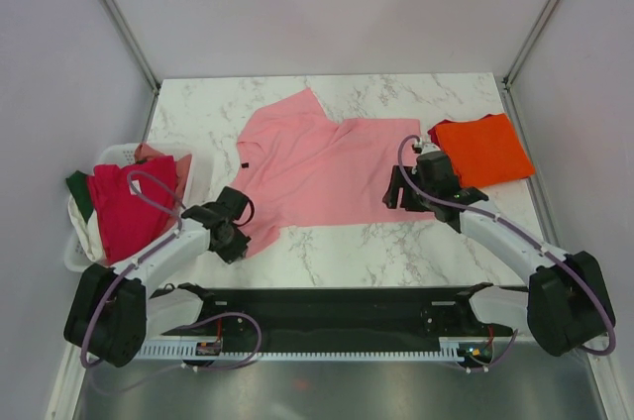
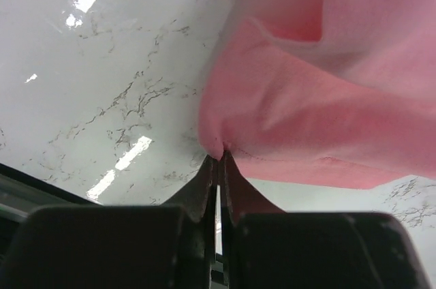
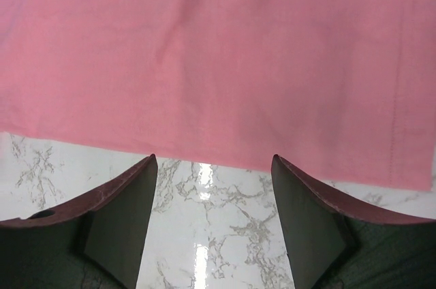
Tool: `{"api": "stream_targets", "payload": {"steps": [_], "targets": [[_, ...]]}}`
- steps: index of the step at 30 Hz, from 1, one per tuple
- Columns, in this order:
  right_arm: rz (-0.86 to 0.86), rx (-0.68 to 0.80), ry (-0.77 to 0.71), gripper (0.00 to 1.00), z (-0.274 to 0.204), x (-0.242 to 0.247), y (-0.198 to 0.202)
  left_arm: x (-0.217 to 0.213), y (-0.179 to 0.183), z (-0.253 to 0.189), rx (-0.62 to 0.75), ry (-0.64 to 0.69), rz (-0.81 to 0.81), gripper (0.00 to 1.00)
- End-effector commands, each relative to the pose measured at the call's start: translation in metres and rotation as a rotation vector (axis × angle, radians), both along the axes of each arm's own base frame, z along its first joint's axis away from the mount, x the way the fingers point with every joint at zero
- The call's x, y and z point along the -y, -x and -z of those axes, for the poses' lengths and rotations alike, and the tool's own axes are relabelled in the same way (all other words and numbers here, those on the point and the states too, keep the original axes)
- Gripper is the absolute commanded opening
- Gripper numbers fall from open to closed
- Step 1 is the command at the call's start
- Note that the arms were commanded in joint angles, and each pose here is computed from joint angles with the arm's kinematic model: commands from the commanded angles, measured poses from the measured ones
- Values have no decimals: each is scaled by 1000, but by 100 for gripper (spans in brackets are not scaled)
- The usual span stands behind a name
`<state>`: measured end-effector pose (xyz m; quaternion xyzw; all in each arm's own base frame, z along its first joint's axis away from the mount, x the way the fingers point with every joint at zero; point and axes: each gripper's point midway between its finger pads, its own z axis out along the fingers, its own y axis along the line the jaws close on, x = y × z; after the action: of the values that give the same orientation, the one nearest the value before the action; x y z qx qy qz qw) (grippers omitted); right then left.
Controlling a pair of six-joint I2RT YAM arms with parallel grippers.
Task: Fold and stack the t-shirts
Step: Flatten the tshirt out
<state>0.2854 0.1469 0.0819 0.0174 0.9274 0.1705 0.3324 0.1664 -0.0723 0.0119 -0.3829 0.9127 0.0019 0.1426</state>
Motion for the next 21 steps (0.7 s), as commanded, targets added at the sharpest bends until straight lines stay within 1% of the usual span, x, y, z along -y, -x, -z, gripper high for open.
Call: {"api": "stream_targets", "payload": {"steps": [1,3,4,6,8,9,12,15,16,17,21], "targets": [[70,34,38,77,-10,24,3,-1,-14,0,76,9,14,2],[137,14,61,77,-6,42,6,-2,-18,-9,127,18,14,2],[164,11,63,78,-6,47,6,0,-22,-20,184,37,20,2],[256,-4,66,80,-3,64,3,1,-27,-33,230,54,30,2],[341,-36,81,77,3,82,-1,3,-34,-55,300,78,30,2],[368,-51,82,75,7,85,-1,3,-34,-61,310,77,46,2],[377,-67,82,73,12,85,-3,0,-40,-78,352,66,64,2],[425,-100,96,70,23,90,-2,-3,-44,-88,366,51,67,2],[445,-110,104,66,27,93,0,-5,-43,-88,356,46,65,2],[461,-120,101,65,31,94,4,-6,-43,-90,357,44,63,2],[548,-90,129,61,35,109,7,-15,-48,-102,392,36,43,2]]}}
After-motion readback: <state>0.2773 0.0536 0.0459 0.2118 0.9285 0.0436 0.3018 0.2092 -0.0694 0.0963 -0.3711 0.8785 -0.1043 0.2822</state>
